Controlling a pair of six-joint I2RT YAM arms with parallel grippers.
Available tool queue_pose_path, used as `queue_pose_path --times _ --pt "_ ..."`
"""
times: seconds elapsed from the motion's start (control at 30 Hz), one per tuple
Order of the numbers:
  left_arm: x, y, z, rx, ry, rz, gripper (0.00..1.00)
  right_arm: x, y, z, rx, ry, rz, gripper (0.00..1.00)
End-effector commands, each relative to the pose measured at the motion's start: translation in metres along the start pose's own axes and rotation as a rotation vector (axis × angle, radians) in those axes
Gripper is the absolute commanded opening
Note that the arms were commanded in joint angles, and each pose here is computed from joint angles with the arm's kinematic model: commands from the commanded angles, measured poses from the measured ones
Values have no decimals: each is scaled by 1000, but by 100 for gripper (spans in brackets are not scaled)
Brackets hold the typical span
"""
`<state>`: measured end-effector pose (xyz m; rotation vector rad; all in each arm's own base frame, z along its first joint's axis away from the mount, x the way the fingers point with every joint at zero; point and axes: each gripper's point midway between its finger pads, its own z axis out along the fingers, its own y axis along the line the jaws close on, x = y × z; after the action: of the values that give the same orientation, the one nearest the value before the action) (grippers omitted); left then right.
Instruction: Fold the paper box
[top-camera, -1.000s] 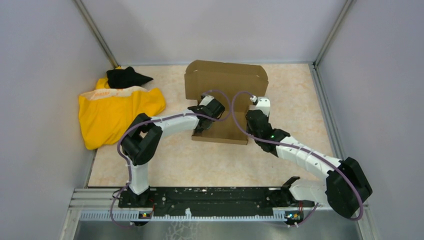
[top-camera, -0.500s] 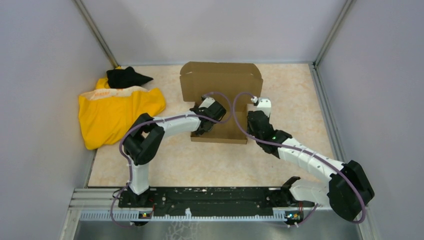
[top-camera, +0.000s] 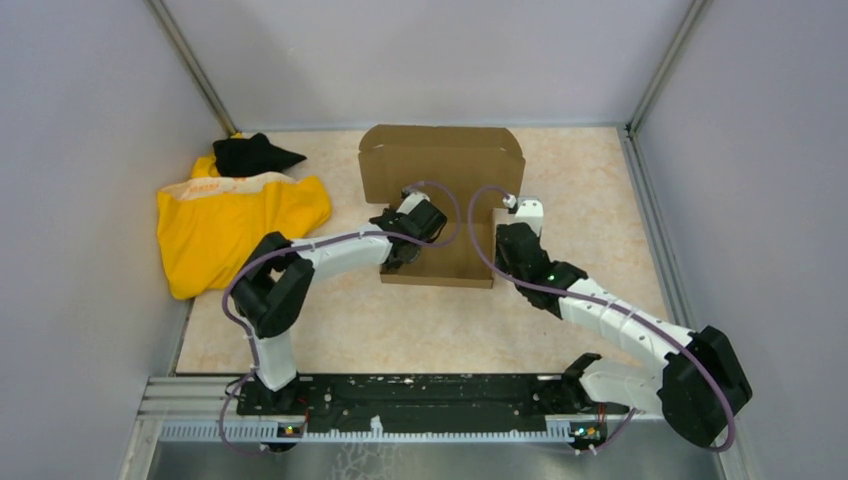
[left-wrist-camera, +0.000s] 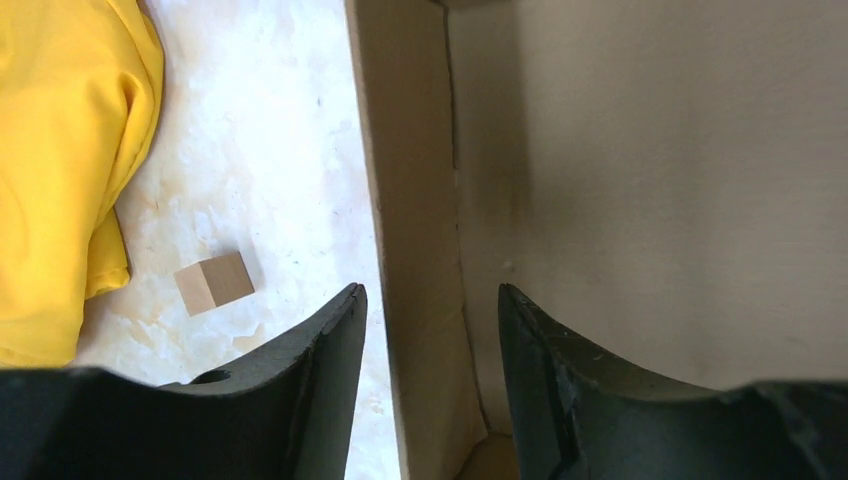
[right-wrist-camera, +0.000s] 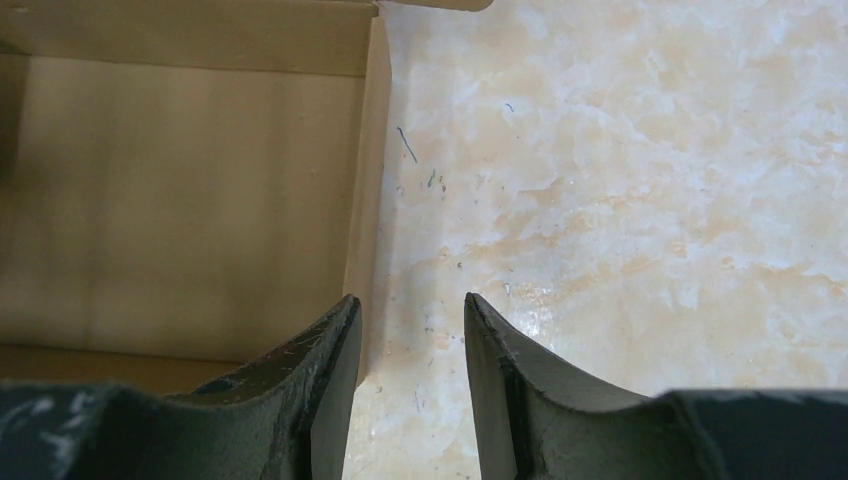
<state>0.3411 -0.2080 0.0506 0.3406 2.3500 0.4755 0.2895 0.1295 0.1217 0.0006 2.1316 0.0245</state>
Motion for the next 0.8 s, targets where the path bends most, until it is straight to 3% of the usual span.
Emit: queue_pose_path --times 0.0,0.27,0.53,0.73,0.77 --pt "-40 3 -27 100 -102 -70 59 -13 0 -6 -14 -36 38 43" --pt "-67 26 -53 189 -158 -178 65 -19 -1 -11 -17 -42 27 47" --pt "-55 62 -38 185 -126 -334 68 -20 1 -14 -30 -35 20 47" --pt "-31 98 -18 146 -80 -478 80 -19 1 -16 -38 -28 9 47" --pt "-27 103 -14 137 -69 -496 95 -19 1 -16 -40 -24 7 47"
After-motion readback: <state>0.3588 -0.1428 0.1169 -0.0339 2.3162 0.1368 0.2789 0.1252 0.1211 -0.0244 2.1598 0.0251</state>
